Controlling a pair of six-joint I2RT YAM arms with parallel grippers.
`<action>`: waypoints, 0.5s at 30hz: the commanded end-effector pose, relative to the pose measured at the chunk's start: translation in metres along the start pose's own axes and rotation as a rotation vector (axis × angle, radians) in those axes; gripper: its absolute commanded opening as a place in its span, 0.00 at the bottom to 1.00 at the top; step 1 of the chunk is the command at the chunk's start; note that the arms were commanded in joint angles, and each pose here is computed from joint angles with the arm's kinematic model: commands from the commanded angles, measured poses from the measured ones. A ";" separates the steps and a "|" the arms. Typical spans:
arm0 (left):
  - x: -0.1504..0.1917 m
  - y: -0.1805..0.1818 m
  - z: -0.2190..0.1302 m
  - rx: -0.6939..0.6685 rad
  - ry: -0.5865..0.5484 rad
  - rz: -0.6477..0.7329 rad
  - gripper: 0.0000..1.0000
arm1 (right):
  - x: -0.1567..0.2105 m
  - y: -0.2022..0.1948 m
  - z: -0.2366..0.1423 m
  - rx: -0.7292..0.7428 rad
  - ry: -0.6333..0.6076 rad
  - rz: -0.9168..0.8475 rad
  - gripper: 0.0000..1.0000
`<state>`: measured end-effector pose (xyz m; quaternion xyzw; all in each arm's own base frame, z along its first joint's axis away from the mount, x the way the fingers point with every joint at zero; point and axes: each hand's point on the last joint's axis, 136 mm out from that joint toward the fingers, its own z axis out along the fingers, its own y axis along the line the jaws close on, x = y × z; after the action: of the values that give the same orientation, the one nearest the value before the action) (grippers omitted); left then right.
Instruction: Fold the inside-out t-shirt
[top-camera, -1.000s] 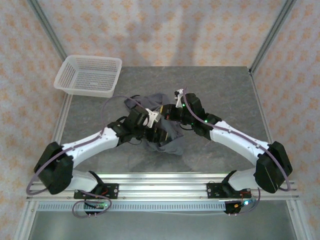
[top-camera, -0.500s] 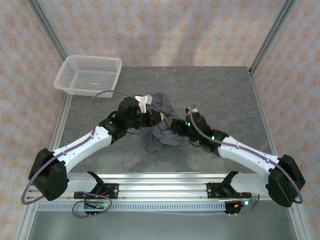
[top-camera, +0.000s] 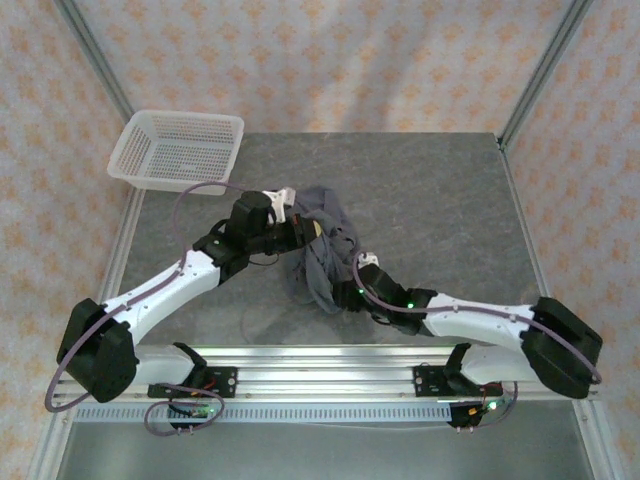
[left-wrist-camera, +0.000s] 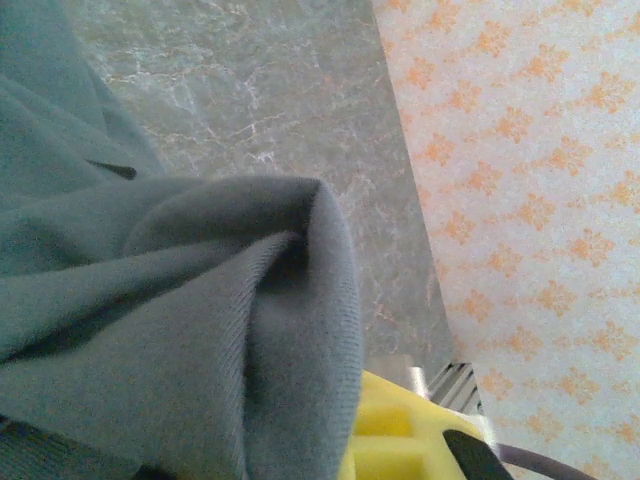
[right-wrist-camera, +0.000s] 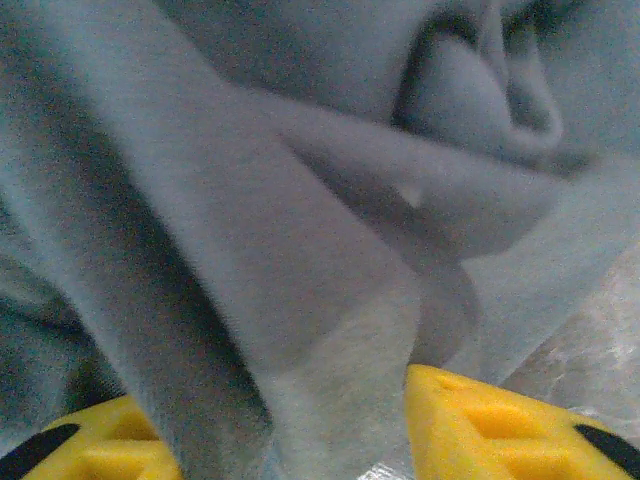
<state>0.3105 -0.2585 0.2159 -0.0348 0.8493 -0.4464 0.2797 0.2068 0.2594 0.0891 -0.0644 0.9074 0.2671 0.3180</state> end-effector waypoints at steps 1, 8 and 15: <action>-0.019 -0.017 -0.015 0.024 -0.063 0.052 0.00 | -0.048 0.012 -0.034 0.001 -0.184 -0.165 0.53; -0.011 -0.018 -0.013 0.042 -0.019 0.064 0.00 | -0.088 0.056 -0.047 -0.058 -0.247 -0.518 0.55; -0.013 -0.019 -0.019 0.029 -0.036 0.072 0.00 | -0.096 0.055 -0.014 -0.081 -0.157 -0.471 0.40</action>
<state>0.3071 -0.2533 0.2159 -0.0268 0.8533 -0.4385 0.2809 0.2557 0.2905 0.1929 -0.2470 0.8235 0.2267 0.4577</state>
